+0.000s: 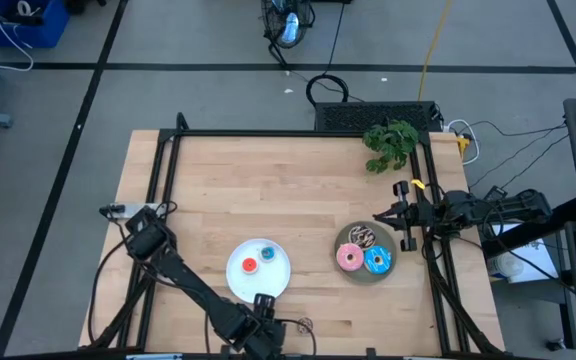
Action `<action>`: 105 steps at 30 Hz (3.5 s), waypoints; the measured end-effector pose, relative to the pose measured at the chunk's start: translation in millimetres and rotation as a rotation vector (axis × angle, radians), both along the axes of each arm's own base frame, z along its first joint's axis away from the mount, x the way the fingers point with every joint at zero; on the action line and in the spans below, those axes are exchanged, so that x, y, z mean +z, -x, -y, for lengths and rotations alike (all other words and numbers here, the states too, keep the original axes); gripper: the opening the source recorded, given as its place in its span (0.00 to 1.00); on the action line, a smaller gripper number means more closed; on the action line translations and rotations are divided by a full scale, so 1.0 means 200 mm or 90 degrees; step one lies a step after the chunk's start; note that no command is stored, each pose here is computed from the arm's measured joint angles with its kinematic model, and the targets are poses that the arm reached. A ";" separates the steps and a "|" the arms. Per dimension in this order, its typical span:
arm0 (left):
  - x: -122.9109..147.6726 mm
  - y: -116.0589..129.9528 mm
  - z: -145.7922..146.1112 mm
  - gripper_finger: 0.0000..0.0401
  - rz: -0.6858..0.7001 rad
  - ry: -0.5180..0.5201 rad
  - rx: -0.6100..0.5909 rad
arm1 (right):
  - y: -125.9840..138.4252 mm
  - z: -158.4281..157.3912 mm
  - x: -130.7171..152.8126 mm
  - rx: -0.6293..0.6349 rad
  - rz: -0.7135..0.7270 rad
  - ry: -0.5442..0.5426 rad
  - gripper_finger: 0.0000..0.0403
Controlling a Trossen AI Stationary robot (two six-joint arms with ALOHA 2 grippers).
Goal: Pick & Place donuts
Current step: Put the small white donut on the white plate
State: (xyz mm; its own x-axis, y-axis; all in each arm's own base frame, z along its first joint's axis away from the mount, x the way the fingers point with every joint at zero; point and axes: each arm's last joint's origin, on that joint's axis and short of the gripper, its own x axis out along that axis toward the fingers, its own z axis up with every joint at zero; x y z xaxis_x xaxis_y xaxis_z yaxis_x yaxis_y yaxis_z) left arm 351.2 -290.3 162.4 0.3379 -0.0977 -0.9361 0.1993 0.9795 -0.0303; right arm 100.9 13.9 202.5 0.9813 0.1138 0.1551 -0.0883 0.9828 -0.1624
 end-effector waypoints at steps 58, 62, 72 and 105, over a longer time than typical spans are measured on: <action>0.50 -0.06 -0.02 0.03 -0.017 0.000 -0.041 | 0.00 0.00 0.00 0.000 -0.004 0.000 0.00; 0.70 -0.01 -0.07 0.02 -0.006 -0.042 -0.016 | 0.00 0.00 0.00 0.000 -0.004 0.000 0.00; 0.90 0.14 -0.26 0.02 -0.020 -0.100 0.110 | 0.00 0.00 0.00 0.002 -0.005 0.001 0.00; 0.66 0.02 -0.45 0.02 -0.117 -0.176 0.133 | 0.00 0.00 0.00 0.002 -0.005 0.002 0.00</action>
